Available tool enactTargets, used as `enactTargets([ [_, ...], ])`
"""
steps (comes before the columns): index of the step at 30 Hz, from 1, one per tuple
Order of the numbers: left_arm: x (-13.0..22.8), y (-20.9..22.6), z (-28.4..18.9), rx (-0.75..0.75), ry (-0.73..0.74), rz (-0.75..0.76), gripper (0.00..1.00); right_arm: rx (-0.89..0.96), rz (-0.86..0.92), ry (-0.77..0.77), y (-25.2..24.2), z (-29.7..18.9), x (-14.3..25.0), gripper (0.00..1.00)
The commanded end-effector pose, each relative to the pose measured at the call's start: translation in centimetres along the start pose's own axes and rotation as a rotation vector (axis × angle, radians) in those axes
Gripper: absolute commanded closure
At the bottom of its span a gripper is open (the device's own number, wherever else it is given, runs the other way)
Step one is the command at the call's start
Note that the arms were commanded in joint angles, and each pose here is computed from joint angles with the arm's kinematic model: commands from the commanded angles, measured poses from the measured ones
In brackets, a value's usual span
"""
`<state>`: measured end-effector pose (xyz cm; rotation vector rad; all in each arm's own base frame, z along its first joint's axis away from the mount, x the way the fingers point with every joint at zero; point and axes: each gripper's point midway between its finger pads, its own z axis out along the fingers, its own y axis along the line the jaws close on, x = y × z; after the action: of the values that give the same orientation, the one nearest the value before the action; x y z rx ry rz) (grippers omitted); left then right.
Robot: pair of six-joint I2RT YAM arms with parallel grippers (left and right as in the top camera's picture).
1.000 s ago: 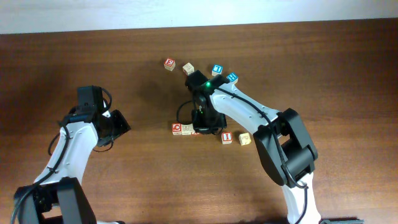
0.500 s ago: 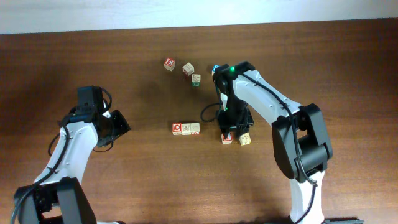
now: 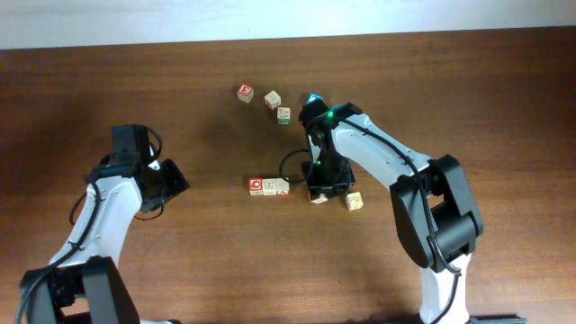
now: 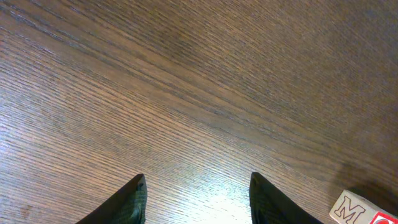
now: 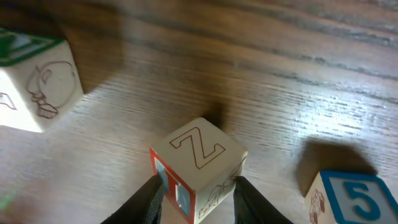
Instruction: Rotate 5 blocks
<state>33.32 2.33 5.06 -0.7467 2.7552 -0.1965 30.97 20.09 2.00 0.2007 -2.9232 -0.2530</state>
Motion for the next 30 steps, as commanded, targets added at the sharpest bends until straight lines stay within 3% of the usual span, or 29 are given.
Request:
enactTargets([
  [1, 0.2, 0.3, 0.3, -0.008, 0.007, 0.013, 0.49, 0.007, 0.001, -0.018, 0.1, 1.1, -0.6, 0.64],
  [9, 0.2, 0.3, 0.3, -0.008, 0.007, 0.013, 0.49, -0.044, 0.005, -0.060, 1.2, 0.9, -1.8, 0.64],
  [14, 0.2, 0.3, 0.3, -0.008, 0.008, 0.013, 0.49, -0.058, 0.006, -0.099, 1.9, -2.3, -3.1, 0.63],
  [20, 0.2, 0.3, 0.3, -0.008, 0.007, 0.013, 0.48, -0.004, 0.077, -0.057, -0.9, -4.0, -2.5, 0.61],
  [22, 0.2, 0.3, 0.3, -0.008, 0.007, 0.013, 0.48, 0.017, 0.093, -0.056, -1.3, -3.8, -2.4, 0.68],
  [26, 0.2, 0.3, 0.3, -0.008, 0.007, 0.013, 0.48, 0.050, 0.183, -0.053, -2.0, -2.5, -2.1, 0.92],
  [30, 0.2, 0.3, 0.3, -0.008, 0.007, 0.013, 0.49, 0.067, 0.255, -0.055, -2.2, -0.5, -1.7, 0.95],
])
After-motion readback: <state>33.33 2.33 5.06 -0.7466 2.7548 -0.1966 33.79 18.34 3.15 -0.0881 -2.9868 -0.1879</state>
